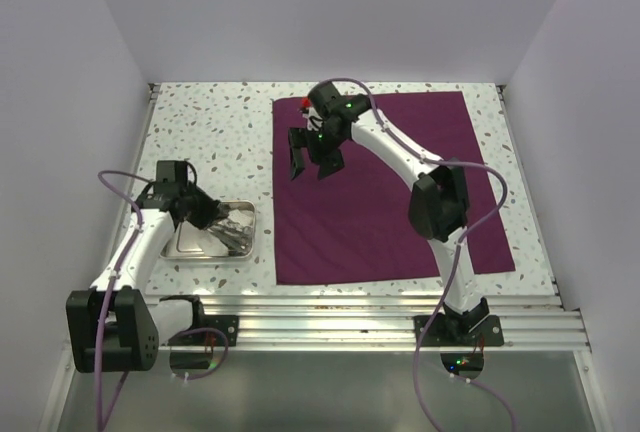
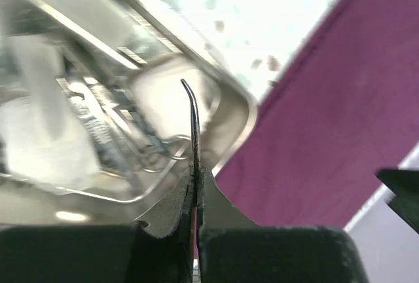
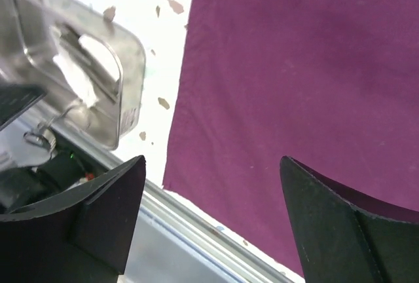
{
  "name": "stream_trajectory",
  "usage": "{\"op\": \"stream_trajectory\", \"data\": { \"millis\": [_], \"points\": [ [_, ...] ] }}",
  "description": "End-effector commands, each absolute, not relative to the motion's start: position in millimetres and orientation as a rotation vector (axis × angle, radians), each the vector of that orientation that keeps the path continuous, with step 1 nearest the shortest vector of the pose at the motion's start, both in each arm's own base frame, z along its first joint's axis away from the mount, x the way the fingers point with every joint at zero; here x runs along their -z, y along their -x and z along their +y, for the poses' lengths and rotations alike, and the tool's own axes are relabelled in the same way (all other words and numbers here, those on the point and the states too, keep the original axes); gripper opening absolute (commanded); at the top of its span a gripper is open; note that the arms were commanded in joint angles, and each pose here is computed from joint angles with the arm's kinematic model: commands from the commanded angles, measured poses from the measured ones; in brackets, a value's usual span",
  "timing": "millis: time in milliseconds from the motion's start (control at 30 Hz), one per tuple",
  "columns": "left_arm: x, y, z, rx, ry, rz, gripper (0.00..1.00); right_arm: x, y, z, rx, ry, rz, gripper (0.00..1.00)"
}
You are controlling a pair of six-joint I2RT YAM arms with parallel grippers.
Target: Prepare the surgical pack
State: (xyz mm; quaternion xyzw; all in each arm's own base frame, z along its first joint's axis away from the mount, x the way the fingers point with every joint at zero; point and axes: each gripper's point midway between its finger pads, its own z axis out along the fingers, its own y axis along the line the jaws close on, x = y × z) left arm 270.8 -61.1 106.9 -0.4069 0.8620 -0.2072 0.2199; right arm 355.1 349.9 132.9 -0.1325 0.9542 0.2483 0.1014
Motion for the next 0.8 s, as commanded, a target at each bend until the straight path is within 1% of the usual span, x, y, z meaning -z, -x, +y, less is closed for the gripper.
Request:
{"op": "stream_trajectory", "data": {
  "millis": [0,33,67,133,167,200,233,300,333,400,467,500,533,567,600,667,767],
  "points": [
    [-80,-253,-39,0.448,1.272,2.407,0.0,-167,-336,372,-0.928,0.501,2.737,0.84],
    [-76,-252,-37,0.433,1.284,2.408,0.03,-168,-326,386,-1.003,0.557,2.743,0.81],
    [-74,-252,-35,0.417,1.288,2.413,0.09,-167,-320,393,-1.033,0.58,2.754,0.8],
    [-72,-252,-29,0.395,1.286,2.416,0.17,-163,-306,409,-1.073,0.611,2.774,0.76],
    [-70,-251,-28,0.384,1.285,2.423,0.28,-162,-303,414,-1.088,0.606,2.774,0.76],
    [-68,-249,-25,0.352,1.286,2.433,0.34,-161,-301,419,-1.105,0.591,2.772,0.76],
    [-68,-249,-23,0.342,1.288,2.434,0.43,-158,-296,428,-1.125,0.557,2.781,0.75],
    [-68,-247,-22,0.33,1.279,2.451,0.5,-153,-288,438,-1.134,0.538,2.8,0.71],
    [-70,-247,-21,0.326,1.27,2.455,0.57,-149,-286,442,-1.131,0.505,2.818,0.71],
    [-82,-252,-16,0.295,1.212,2.459,0.6,-139,-277,454,-1.129,0.492,2.847,0.69],
    [-92,-250,-5,0.201,1.15,2.474,0.66,-123,-274,460,-1.079,0.463,2.884,0.69],
    [-105,-257,5,0.142,1.122,2.44,0.71,-119,-267,464,-1.065,0.455,2.905,0.69],
    [-108,-259,11,0.096,1.097,2.448,0.73,-114,-265,465,-1.048,0.443,2.921,0.69],
    [-109,-252,22,0.0,1.071,2.475,0.74,-105,-265,465,-1.003,0.426,2.94,0.68],
    [-117,-256,29,-0.044,1.059,2.464,0.76,-101,-262,466,-0.984,0.413,2.955,0.67],
    [-114,-253,42,-0.151,1.037,2.491,0.76,-95,-261,466,-0.943,0.405,2.967,0.66],
    [-103,-245,56,-0.275,1.056,2.554,0.76,-81,-259,467,-0.888,0.391,2.99,0.61]
  ]
}}
